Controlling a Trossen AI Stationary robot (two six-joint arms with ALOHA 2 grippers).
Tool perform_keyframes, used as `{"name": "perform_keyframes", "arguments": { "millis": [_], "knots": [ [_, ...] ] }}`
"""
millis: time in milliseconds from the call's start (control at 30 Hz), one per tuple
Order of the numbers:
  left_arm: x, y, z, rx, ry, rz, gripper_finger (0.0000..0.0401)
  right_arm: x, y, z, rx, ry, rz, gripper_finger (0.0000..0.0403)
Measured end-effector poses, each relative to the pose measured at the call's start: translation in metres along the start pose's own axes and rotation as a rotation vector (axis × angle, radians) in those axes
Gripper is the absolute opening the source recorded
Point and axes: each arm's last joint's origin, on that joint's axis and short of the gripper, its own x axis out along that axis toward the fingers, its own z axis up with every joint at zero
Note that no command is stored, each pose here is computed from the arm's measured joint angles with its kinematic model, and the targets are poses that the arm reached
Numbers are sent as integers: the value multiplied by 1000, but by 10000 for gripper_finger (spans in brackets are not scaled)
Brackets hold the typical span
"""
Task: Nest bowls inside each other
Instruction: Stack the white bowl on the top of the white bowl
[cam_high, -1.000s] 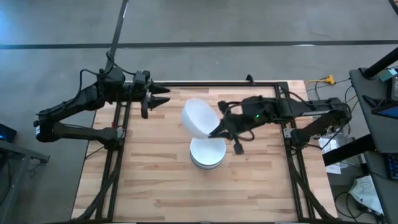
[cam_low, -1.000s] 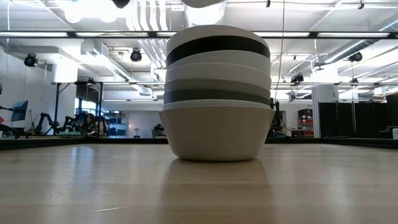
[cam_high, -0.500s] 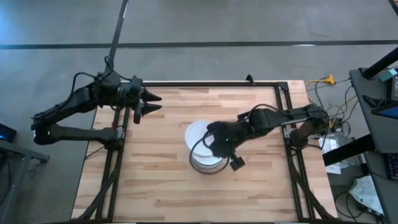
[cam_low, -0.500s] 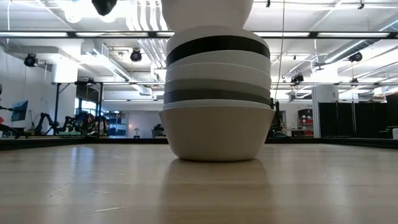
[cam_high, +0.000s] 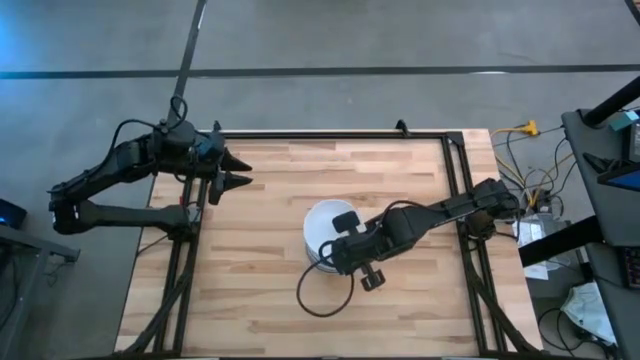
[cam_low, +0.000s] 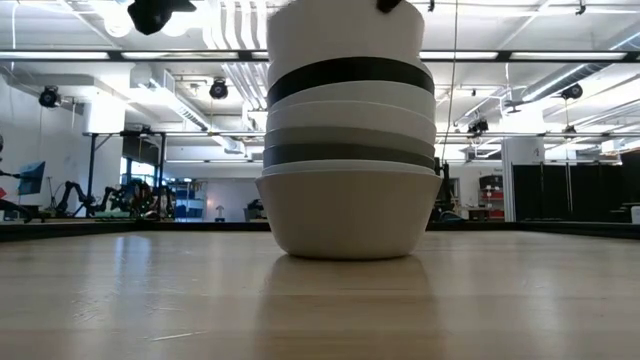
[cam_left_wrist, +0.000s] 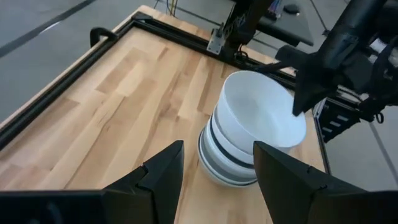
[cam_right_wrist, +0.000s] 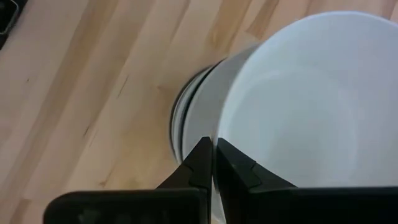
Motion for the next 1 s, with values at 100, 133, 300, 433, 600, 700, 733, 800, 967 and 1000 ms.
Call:
{"name": "perform_keyframes", "arguments": {
  "millis": [100,133,300,433,600,700,733,800,967,1000],
  "knots": [
    [-1,0,0,1,-3,0,177,4,3,-1,19,0,-1,9],
    [-1,0,0,1,-3,0,177,5,4,-1,20,-5,-2,9],
    [-1,0,0,1,-4,0,177,16,7,-1,20,-16,8,9],
    [-2,-1,0,1,-4,-9,177,24,11,-5,34,4,19,8],
    [-2,0,-2,-2,8,-8,177,29,13,-8,60,17,21,9],
    [0,0,-2,-4,17,-6,177,31,13,-9,88,23,22,14],
    [0,0,-2,-4,19,-6,177,31,14,-9,95,24,32,18],
    [1,0,-2,-5,22,-5,177,30,14,-9,107,19,58,28],
    [3,1,-2,-7,29,-4,177,27,14,-7,134,7,70,62],
    [4,1,-2,-7,30,-4,177,25,14,-7,134,-1,70,70]
  ]
}}
